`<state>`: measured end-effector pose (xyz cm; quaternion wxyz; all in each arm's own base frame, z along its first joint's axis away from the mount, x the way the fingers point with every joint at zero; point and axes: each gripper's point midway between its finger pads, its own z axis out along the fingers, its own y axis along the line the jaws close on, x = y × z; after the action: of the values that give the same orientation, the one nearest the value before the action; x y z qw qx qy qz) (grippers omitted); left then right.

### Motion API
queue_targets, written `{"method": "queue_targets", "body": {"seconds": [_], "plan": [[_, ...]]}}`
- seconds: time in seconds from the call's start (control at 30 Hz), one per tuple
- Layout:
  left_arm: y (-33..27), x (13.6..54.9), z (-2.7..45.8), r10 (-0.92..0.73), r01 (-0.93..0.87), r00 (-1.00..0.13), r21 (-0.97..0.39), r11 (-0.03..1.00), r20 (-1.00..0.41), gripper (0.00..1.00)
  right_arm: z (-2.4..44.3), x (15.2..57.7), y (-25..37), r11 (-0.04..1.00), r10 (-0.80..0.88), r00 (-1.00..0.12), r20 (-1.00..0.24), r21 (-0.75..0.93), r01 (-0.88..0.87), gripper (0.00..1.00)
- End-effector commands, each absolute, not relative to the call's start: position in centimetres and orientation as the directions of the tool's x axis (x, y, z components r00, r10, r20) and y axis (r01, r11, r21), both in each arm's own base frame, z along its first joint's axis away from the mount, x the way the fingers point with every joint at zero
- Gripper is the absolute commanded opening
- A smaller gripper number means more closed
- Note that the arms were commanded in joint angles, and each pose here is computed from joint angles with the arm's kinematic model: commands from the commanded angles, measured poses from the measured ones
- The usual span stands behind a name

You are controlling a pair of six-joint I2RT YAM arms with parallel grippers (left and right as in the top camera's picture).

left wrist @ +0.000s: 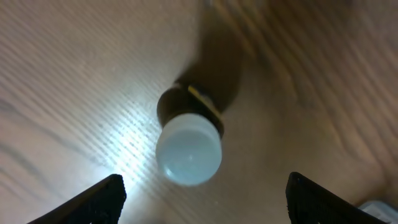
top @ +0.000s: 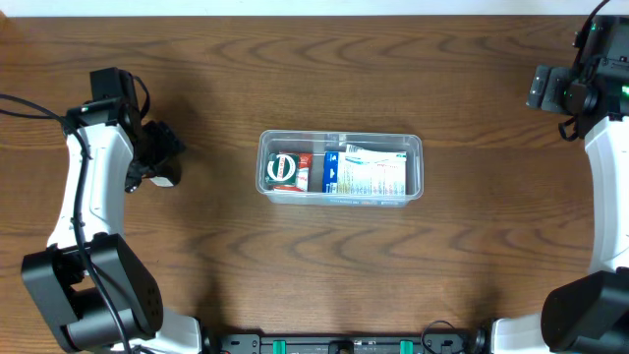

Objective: Pack container
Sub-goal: 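Grasp the white bottle with the left gripper and lift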

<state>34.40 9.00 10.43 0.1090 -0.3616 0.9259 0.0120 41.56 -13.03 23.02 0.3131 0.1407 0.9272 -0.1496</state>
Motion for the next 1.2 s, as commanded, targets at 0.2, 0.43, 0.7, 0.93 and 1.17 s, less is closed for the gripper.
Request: {"method": "queue_targets", "body": {"seconds": [0.2, 0.43, 0.7, 0.93, 1.17], "plan": [[9.5, 35.4, 9.1, -0.687, -0.692, -0.693, -0.062, 0.719, -0.218, 0.83, 23.0, 41.5, -13.2, 0.912, 0.184, -0.76, -0.624, -0.181, 0.369, 0.99], [9.7, 35.5, 8.0, -0.684, -0.692, -0.701, -0.041, 0.721, -0.199, 0.83, 23.0, 41.5, -13.2, 0.912, 0.184, -0.76, -0.624, -0.181, 0.369, 0.99], [9.9, 35.4, 7.4, -0.679, -0.687, -0.71, -0.031, 0.726, -0.188, 0.63, 23.0, 41.5, -13.2, 0.912, 0.184, -0.76, -0.624, -0.181, 0.369, 0.99], [10.0, 35.2, 7.4, -0.68, -0.688, -0.71, -0.027, 0.725, -0.182, 0.45, 23.0, 41.5, -13.2, 0.912, 0.184, -0.76, -0.624, -0.181, 0.369, 0.99], [10.0, 35.0, 7.5, -0.656, -0.664, -0.734, -0.018, 0.748, -0.177, 0.22, 23.0, 41.5, -13.2, 0.912, 0.184, -0.76, -0.624, -0.181, 0.369, 0.99]]}}
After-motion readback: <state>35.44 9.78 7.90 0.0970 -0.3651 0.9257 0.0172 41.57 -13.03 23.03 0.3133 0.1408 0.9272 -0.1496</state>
